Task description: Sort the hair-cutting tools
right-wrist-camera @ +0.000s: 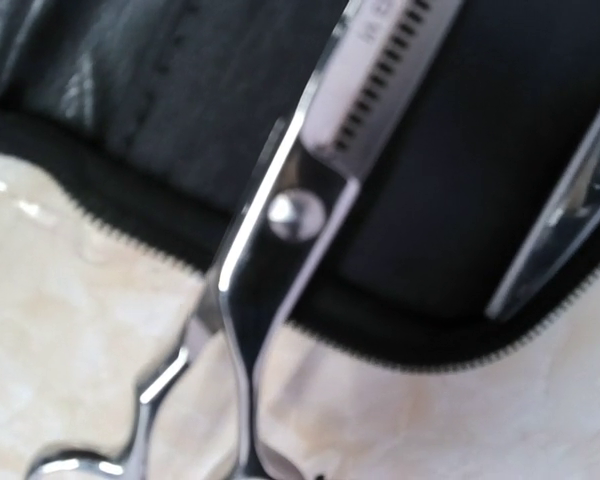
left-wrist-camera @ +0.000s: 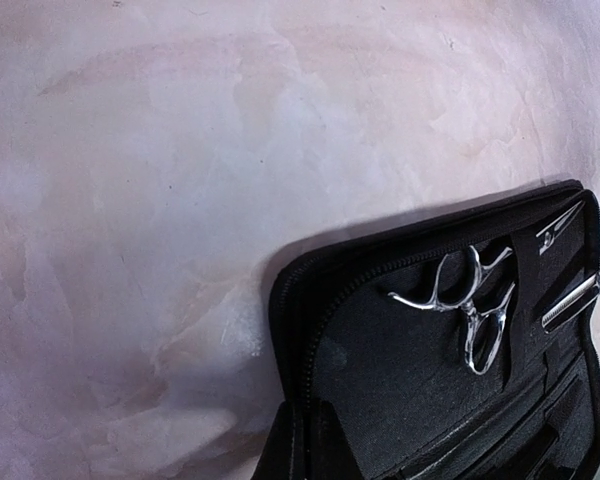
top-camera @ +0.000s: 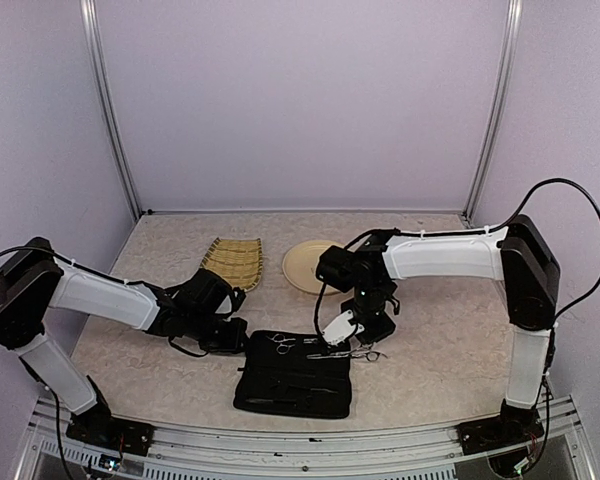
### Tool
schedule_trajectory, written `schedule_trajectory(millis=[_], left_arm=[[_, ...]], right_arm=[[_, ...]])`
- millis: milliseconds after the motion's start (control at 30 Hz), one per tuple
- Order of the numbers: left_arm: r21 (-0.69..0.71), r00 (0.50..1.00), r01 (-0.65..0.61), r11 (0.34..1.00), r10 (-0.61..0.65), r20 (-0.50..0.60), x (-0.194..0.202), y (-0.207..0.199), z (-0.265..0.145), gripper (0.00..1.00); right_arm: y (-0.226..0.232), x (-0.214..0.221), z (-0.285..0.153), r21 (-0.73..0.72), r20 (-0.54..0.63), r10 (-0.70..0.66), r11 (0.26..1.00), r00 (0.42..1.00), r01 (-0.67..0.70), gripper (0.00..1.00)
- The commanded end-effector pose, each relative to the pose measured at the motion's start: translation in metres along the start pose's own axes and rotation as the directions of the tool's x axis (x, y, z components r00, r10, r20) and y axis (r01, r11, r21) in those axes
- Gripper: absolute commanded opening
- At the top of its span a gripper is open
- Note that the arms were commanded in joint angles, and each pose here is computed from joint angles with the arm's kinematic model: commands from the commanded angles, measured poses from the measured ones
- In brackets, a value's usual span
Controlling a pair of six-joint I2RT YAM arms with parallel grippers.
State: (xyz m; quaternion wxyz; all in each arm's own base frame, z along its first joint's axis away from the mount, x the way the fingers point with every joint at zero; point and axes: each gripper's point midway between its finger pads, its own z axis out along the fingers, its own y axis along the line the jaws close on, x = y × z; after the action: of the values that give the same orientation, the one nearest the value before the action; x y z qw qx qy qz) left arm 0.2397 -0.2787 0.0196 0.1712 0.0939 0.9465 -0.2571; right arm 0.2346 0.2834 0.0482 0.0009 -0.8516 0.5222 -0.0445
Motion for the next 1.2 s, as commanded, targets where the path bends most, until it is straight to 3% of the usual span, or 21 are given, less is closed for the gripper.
schedule_trajectory(millis=[0, 1167], left_arm=[[0.013, 1.0, 0.003, 1.0, -0.004, 0.029, -0.007, -0.009, 0.001, 0.0], [0.003, 1.0, -0.003, 1.0, 0.002, 0.023, -0.005, -0.009, 0.003, 0.0]], right_arm=[[0.013, -0.004, -0.011, -0.016, 0.007, -0.024, 1.0, 1.0, 0.025, 0.0], [-0.005, -0.022, 0.002, 0.0, -0.022, -0.044, 0.999, 0.999, 0.044, 0.0]])
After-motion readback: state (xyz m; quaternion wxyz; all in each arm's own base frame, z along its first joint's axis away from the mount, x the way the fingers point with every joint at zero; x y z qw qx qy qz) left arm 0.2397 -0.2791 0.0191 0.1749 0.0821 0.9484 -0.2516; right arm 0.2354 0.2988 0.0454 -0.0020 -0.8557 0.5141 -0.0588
